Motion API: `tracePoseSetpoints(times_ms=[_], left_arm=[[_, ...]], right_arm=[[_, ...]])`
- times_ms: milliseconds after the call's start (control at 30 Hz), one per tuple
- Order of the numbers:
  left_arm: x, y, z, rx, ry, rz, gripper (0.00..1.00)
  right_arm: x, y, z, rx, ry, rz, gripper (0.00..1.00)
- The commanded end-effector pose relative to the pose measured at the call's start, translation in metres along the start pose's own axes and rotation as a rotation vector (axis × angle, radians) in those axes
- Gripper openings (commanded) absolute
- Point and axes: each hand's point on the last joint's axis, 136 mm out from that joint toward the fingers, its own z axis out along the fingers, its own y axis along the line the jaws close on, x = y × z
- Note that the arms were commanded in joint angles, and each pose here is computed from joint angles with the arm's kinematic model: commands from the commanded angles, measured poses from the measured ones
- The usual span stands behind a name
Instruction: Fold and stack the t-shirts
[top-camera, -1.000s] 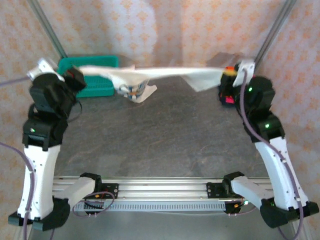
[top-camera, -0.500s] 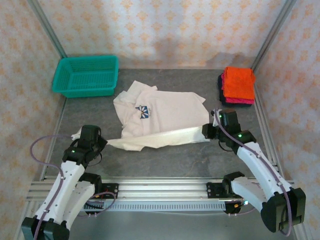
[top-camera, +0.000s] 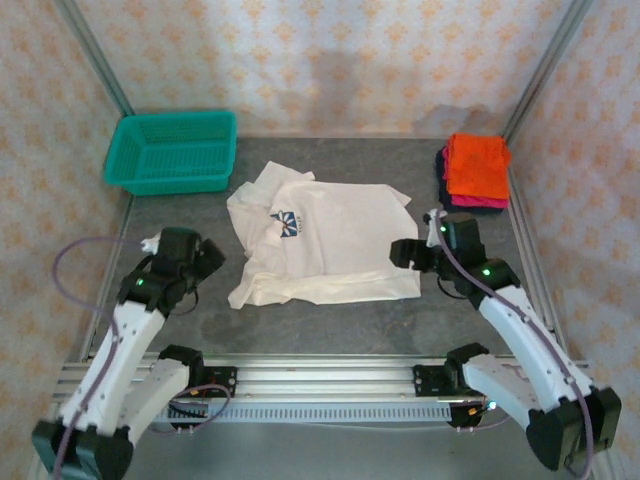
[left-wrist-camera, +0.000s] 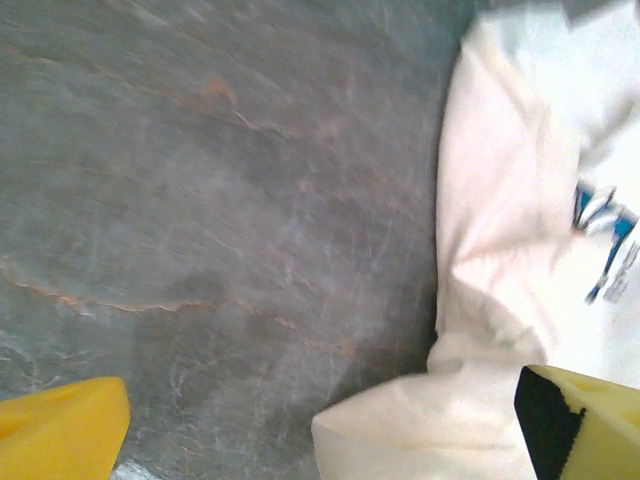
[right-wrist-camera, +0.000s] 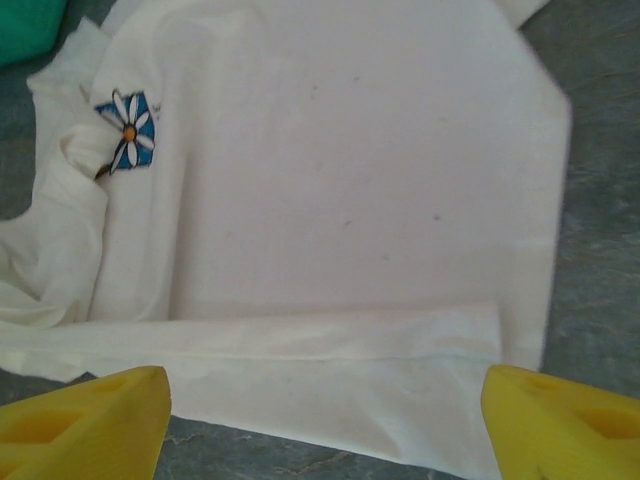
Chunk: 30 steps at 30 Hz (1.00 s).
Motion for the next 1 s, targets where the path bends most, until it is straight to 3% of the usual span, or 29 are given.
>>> tracePoseSetpoints(times_ms=[0, 233, 333, 467, 700, 800, 900, 967], left_arm=[[0.011, -0.028, 0.010, -0.032, 0.049, 0.179, 1.00], [0.021, -0.078, 0.043, -0.065, 0.119, 0.310, 1.00], [0.017, -0.087, 0.058, -0.115, 0.137, 0.353, 0.95], [0.018, -0.101, 0.076, -0.122, 0.155, 0.370, 0.77], [0.032, -0.097, 0.100, -0.150, 0.193, 0.358, 0.56], [0.037, -0.092, 0.105, -0.149, 0.192, 0.342, 0.36], [0.038, -0.087, 0.108, -0.139, 0.186, 0.309, 0.00], [0.036, -0.079, 0.105, -0.138, 0.168, 0.278, 0.00]], right_arm=[[-0.010, 0.010, 0.012, 0.001, -0.012, -0.030, 0.81], [0.000, 0.017, 0.024, -0.033, 0.007, -0.011, 0.81], [0.003, 0.015, 0.021, -0.025, 0.014, -0.015, 0.81], [0.005, 0.010, 0.016, -0.001, 0.000, -0.003, 0.81], [0.012, -0.019, 0.009, 0.148, -0.013, 0.143, 0.79], [0.017, -0.035, 0.005, 0.222, -0.019, 0.225, 0.77], [0.028, -0.052, 0.003, 0.289, -0.001, 0.386, 0.71], [0.040, -0.060, 0.007, 0.299, 0.038, 0.512, 0.69]])
